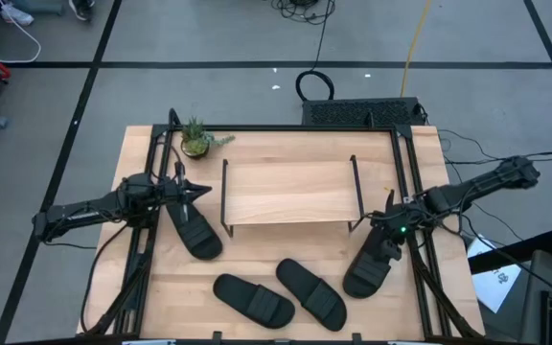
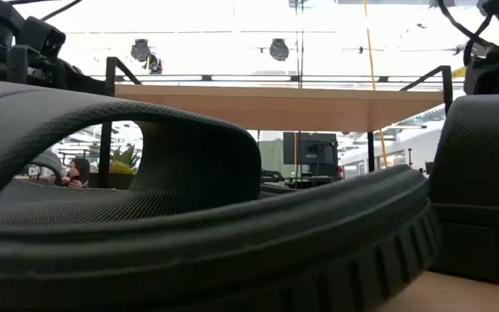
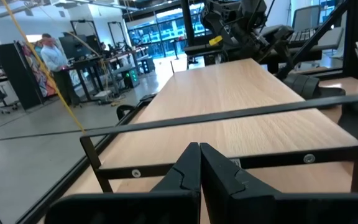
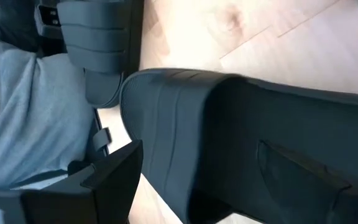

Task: Pick and place slides into the shelf
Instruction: Put the black slipper on the shelf

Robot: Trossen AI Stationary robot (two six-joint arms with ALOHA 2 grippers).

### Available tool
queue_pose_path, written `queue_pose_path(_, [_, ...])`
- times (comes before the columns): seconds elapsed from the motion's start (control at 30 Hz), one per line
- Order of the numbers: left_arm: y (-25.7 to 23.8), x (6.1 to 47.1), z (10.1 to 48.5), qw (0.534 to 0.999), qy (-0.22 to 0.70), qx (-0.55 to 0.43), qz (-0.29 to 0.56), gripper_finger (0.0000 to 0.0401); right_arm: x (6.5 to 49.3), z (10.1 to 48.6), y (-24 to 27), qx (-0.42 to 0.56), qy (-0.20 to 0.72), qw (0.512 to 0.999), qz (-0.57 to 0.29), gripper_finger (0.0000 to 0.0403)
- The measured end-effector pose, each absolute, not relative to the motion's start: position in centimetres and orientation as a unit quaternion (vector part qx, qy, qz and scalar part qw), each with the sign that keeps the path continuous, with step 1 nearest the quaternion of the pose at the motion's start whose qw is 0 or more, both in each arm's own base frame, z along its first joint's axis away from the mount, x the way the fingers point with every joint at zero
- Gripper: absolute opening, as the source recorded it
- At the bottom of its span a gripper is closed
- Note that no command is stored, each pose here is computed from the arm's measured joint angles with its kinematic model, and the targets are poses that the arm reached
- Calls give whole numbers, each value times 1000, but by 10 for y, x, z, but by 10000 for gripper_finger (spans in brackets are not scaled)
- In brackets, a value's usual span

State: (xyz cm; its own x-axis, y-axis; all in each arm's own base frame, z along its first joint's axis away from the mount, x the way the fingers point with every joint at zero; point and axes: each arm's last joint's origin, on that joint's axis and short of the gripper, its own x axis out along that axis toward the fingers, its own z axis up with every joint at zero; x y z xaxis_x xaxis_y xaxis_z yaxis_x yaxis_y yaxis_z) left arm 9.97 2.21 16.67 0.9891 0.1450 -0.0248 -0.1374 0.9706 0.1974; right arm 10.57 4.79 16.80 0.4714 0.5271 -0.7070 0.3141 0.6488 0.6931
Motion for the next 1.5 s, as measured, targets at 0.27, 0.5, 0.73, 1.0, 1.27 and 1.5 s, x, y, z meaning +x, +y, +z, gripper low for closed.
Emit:
queue_pose_path(0.27, [22,100,166,992,25,97,71,3,105,156,57,430,503,745,89,302])
queue_pose_path(0.5, [22,100,166,992,25,97,71,3,102,133,64,451,510,727,89,302])
queue_pose_path(0.73, [22,100,166,992,25,97,71,3,99,120,64,452,503,731,86,279])
queue_pose_path(1.0, [22,100,166,993,25,96,71,3,100,120,64,409,487,763,117,87])
queue_pose_path(1.27, [22,100,166,994,24,84,71,3,104,132,70,399,464,773,166,7])
queue_pose_path(1.5, [22,100,166,994,24,81,71,3,102,158,77,363,490,772,181,4])
